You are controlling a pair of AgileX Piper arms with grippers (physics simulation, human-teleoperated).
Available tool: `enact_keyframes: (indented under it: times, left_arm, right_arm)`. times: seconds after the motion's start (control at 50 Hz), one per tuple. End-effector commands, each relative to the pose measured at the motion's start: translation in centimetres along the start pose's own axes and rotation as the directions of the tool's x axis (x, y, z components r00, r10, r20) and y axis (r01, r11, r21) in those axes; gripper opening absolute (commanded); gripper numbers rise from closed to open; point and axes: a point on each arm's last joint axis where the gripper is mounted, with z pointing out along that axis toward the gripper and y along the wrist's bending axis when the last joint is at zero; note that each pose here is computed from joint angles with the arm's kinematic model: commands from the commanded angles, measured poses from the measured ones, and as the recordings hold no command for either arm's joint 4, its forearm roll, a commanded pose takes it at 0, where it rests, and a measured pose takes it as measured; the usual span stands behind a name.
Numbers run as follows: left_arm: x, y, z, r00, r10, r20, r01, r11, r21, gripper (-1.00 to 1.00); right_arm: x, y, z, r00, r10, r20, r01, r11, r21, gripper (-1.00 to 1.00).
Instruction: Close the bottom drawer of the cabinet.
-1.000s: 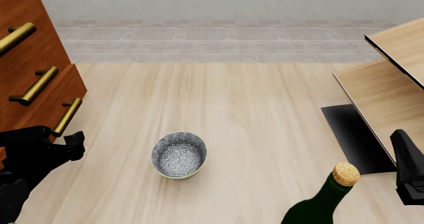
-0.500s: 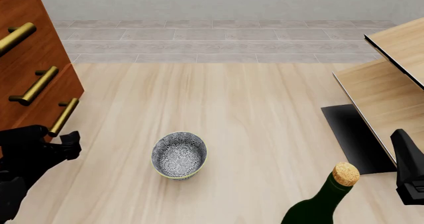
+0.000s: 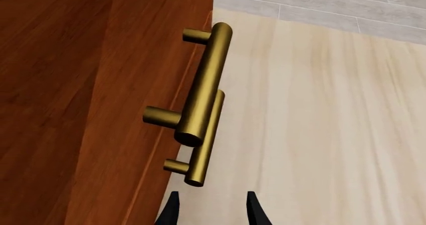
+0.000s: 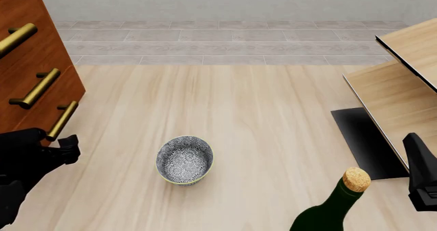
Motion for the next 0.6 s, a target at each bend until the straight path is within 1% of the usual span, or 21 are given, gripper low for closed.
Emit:
enact_keyframes:
  times: [0.02, 0.6]
  left_arm:
    - [-0.30, 0.82, 0.14, 1.000, -0.006, 0.013, 0.007, 0.999, -0.037, 1.00]
    - [-0.50, 1.52, 0.10, 1.000, 0.002, 0.017, -0.001, 0.998, -0.067, 1.00]
  right_arm:
    - [-0.03, -0.01, 0.00, 1.000, -0.001, 0.001, 0.001, 1.000, 0.001, 1.00]
    - [-0.03, 0.00, 0.00, 1.000, 0.002, -0.001, -0.002, 1.000, -0.001, 1.00]
